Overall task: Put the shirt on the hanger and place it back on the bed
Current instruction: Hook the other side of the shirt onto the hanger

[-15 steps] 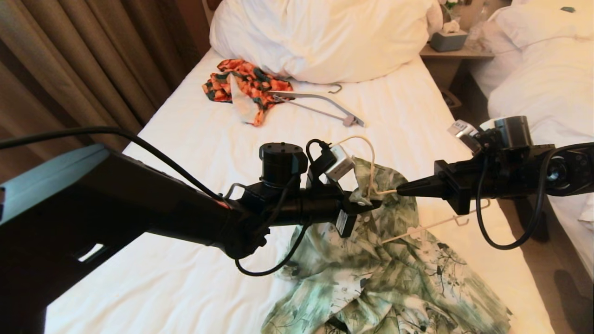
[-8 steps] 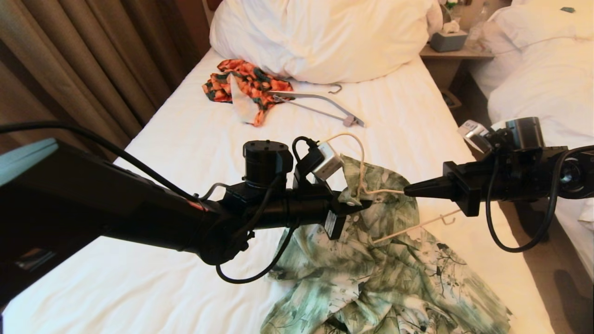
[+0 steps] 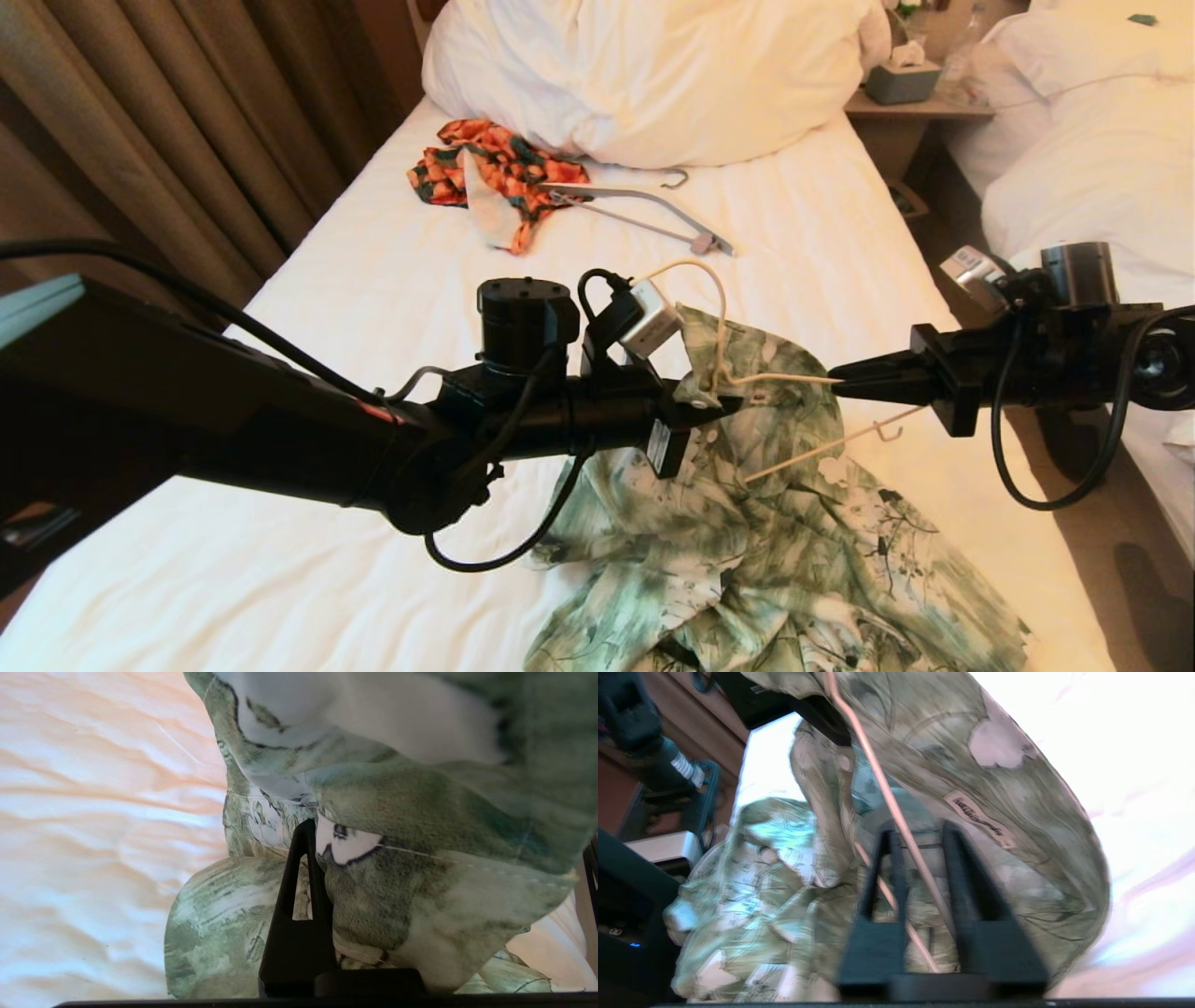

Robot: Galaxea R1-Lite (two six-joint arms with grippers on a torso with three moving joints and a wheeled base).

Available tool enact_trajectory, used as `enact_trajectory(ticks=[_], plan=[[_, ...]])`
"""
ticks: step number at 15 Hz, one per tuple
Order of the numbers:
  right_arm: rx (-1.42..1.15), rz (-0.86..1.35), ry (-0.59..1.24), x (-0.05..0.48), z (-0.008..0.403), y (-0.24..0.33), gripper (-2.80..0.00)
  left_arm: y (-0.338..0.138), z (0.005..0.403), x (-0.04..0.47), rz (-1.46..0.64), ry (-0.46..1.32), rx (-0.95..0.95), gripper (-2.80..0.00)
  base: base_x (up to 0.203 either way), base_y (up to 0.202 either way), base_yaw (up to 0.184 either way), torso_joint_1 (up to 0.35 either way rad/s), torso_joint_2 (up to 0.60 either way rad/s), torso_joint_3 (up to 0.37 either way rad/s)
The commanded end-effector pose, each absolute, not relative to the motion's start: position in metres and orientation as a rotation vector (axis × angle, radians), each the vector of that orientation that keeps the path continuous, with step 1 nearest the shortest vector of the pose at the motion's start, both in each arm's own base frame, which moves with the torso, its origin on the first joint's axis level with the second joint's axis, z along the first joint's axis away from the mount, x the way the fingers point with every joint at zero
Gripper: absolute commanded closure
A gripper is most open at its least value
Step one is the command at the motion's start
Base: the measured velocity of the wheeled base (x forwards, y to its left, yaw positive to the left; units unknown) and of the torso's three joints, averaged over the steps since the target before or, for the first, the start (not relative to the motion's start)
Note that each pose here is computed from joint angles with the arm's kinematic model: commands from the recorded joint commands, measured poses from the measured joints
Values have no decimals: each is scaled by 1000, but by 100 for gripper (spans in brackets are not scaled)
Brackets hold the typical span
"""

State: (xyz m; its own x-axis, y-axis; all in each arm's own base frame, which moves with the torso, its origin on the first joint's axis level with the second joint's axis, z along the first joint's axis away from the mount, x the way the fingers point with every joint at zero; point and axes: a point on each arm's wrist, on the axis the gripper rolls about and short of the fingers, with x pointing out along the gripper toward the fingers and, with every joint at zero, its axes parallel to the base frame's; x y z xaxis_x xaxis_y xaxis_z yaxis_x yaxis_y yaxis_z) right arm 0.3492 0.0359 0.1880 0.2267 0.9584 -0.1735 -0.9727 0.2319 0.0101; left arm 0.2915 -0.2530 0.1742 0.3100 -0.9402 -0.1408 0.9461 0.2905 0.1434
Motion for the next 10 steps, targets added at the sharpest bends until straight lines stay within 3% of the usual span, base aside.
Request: enact_trajectory(ticks=[1, 10], plan=[[-104, 1338, 152, 347, 189, 36, -280, -252, 175, 291, -1259, 27, 215, 0, 0, 0, 0, 0, 0, 0], [63, 1141, 404, 254, 237, 4, -280, -242, 174, 286, -1160, 63, 220, 0, 0, 0, 0, 0, 0, 0]])
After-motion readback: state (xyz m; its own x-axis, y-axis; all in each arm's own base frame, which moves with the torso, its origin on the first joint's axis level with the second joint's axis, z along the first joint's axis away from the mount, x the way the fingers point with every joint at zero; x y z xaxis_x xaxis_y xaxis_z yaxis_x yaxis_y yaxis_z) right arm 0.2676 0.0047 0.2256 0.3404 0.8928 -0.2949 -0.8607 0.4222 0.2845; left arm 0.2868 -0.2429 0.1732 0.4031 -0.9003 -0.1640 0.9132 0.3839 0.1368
